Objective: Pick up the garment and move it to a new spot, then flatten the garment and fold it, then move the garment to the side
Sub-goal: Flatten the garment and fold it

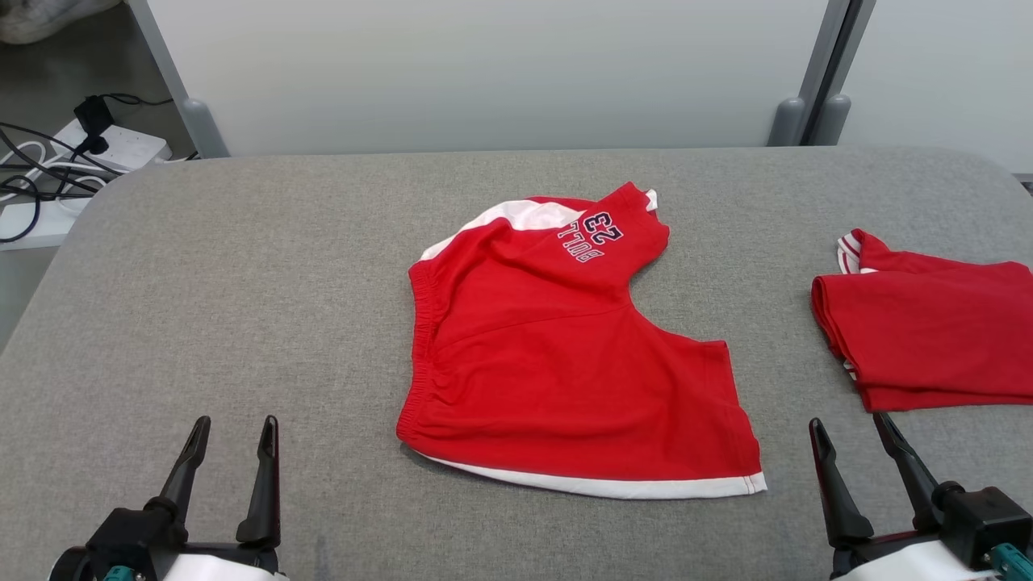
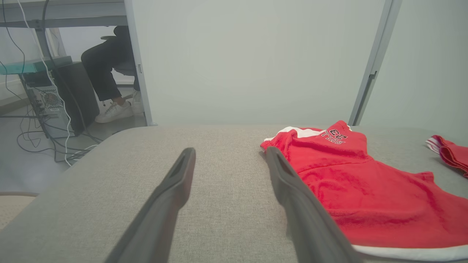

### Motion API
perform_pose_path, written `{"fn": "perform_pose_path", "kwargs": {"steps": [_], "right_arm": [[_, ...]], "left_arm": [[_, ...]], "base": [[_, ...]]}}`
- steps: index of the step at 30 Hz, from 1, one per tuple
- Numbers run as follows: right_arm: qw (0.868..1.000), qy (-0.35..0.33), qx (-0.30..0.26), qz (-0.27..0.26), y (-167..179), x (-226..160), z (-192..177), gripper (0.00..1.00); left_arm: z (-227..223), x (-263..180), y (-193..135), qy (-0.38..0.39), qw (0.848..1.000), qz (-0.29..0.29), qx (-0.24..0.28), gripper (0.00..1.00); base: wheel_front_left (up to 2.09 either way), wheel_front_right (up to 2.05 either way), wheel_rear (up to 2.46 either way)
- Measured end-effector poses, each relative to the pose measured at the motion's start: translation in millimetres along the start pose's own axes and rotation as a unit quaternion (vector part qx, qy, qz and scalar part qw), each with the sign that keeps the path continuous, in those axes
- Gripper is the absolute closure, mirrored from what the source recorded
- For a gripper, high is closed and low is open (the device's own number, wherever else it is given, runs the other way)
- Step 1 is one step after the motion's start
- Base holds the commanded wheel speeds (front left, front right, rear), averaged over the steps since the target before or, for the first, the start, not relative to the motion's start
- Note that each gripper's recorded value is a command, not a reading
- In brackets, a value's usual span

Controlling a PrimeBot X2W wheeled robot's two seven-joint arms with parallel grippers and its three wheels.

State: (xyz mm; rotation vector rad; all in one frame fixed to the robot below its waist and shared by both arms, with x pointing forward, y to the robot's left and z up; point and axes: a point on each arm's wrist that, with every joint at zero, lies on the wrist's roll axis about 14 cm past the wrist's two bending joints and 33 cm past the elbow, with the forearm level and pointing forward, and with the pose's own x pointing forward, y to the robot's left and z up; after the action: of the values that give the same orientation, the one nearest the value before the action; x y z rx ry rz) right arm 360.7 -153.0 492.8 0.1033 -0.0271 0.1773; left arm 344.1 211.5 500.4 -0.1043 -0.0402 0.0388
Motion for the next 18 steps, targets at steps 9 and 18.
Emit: {"fn": "perform_pose_path", "kwargs": {"steps": [9,18], "right_arm": [[1.000,0.004,0.002,0.005,2.6,2.8,-2.8,0.00],[1.000,0.008,0.002,0.009,4.4,6.6,-5.5,0.00]], "left_arm": [[-6.7,-0.7,-2.2,0.009,1.000,0.000,-0.006,0.00],[-10.0,1.7,-8.7,0.013,1.000,-0.014,-0.016,0.00]], "base": [[0.00,0.00,0.00],[0.00,0.00,0.00]]}}
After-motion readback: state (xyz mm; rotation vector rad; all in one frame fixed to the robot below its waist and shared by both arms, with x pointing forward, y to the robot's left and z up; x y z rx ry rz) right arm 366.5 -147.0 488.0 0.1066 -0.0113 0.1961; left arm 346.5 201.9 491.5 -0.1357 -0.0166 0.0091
